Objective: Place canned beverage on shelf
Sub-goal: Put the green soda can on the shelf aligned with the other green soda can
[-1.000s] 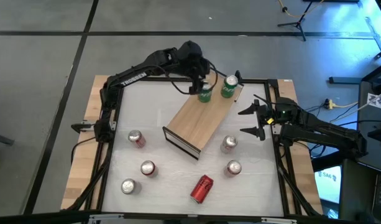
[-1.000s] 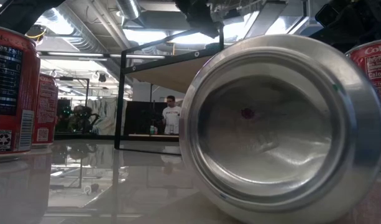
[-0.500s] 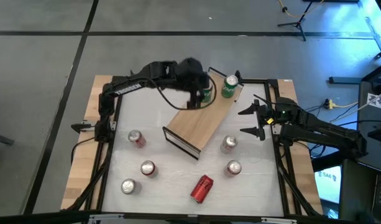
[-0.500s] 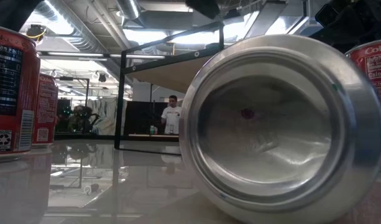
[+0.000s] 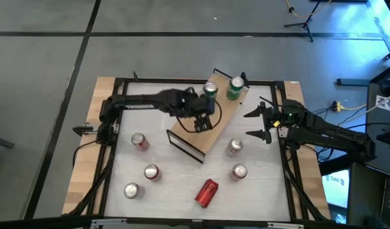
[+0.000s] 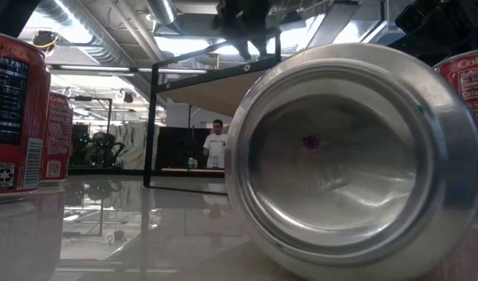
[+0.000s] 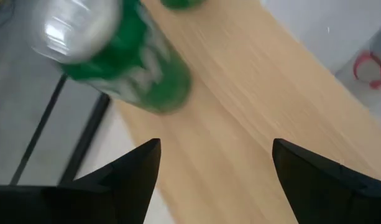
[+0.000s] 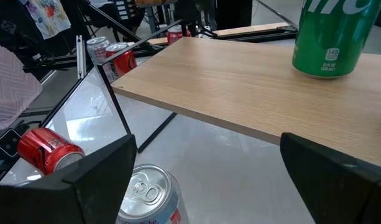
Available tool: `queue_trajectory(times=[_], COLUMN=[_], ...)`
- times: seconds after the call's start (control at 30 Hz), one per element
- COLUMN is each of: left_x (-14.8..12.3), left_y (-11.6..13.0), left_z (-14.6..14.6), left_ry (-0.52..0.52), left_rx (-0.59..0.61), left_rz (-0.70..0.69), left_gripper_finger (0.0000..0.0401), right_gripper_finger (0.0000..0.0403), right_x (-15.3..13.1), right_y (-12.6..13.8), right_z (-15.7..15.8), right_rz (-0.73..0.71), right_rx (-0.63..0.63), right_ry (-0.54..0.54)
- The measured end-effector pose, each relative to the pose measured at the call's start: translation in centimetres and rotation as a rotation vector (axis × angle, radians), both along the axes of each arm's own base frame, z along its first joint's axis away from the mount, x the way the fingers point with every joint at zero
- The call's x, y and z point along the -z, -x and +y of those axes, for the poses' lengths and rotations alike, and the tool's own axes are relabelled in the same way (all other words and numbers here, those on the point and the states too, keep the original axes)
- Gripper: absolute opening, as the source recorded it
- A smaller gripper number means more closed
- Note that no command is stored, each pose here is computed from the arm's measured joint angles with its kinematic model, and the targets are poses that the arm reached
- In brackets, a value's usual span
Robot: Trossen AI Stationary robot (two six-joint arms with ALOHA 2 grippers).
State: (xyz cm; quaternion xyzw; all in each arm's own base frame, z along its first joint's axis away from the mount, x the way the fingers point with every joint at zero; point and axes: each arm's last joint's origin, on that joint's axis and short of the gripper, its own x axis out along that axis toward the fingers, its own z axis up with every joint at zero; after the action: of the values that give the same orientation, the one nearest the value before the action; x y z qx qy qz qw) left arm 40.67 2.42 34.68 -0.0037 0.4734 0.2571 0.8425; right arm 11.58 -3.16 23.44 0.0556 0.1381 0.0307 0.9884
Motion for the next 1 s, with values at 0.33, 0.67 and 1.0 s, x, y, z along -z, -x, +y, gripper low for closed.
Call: queue_trajectory(times=[0.33,0.67,1.0], left_x=[4.0,4.1,6.3], left_y=[-0.3,3.7,8.9], left_z=[-0.9,-2.4,-1.0], left_ry=[-0.143,-0.174,-0.066], left_rx=[-0.179,-0.166,-0.093], left_rz=[0.003,-0.033,-0.551], left_gripper_finger=[0.0298,0.0298,0.0298], right_gripper_finger=[0.0392,0.0392,0.0392], right_x=[0.0,0.0,0.0], right_y=[0.0,0.0,0.0], right_z=[0.0,0.0,0.0], right_rz=[0.000,0.001,0.000], right_rx=[-0.002,-0.002,-0.003], right_ry=[-0.001,-0.001,-0.001])
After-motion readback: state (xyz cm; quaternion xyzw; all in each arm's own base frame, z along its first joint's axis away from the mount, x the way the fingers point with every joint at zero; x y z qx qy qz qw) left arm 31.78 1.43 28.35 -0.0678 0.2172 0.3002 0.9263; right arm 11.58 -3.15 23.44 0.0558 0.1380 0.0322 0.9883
